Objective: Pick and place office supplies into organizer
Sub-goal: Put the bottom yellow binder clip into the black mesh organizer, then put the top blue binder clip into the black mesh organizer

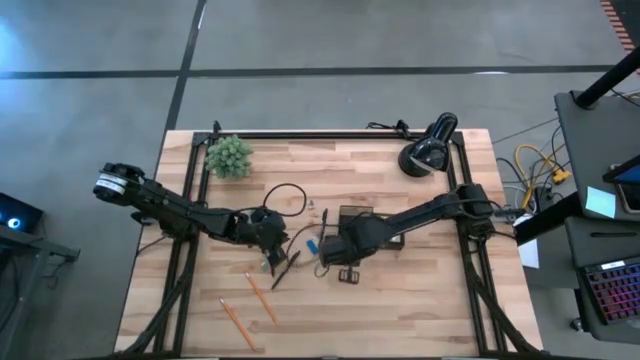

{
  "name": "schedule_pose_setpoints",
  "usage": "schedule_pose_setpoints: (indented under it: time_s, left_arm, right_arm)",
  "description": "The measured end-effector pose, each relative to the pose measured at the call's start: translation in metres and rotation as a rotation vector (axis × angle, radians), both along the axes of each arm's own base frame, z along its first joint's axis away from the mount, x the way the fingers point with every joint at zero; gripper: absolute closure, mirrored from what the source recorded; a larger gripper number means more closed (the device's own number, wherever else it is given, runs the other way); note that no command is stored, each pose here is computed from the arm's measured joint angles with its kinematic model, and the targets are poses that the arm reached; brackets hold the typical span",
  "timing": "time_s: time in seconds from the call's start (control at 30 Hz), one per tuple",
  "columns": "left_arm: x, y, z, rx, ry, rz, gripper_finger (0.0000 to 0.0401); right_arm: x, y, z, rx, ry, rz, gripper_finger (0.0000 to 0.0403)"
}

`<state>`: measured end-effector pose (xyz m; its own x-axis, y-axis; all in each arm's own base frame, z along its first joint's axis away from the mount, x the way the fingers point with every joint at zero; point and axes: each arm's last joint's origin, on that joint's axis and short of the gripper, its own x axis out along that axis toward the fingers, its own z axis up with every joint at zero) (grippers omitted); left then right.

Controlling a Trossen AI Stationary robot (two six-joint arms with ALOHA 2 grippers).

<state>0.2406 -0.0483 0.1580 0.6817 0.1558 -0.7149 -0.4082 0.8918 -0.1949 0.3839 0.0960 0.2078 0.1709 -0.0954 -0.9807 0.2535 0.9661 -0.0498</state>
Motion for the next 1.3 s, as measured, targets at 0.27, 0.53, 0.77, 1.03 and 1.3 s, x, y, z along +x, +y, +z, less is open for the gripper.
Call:
schedule_pose_setpoints:
  time_s: [0.27, 0.53, 0.77, 1.03, 1.3]
  left_arm:
    - [0.001, 0.0, 0.001, -0.006, -0.015, -0.002, 0.0357]
    - [0.002, -0.001, 0.001, -0.033, -0.017, -0.024, 0.0357]
    - [0.002, -0.001, 0.001, -0.034, -0.011, -0.037, 0.0357]
    - [0.001, -0.001, 0.001, -0.02, -0.007, -0.06, 0.0357]
    - [0.003, -0.003, 0.003, -0.051, -0.007, -0.099, 0.0357]
  right_arm:
    - [-0.014, -0.023, 0.026, 0.127, -0.05, -0.829, 0.0342]
    - [-0.001, -0.046, -0.002, 0.12, -0.015, -0.916, 0.0342]
    - [0.0, -0.045, -0.015, 0.051, -0.019, -0.985, 0.0332]
    - [0.001, -0.05, -0.015, -0.003, -0.065, -1.02, 0.0264]
    - [-0.005, -0.023, 0.03, 0.062, -0.132, -0.743, 0.0224]
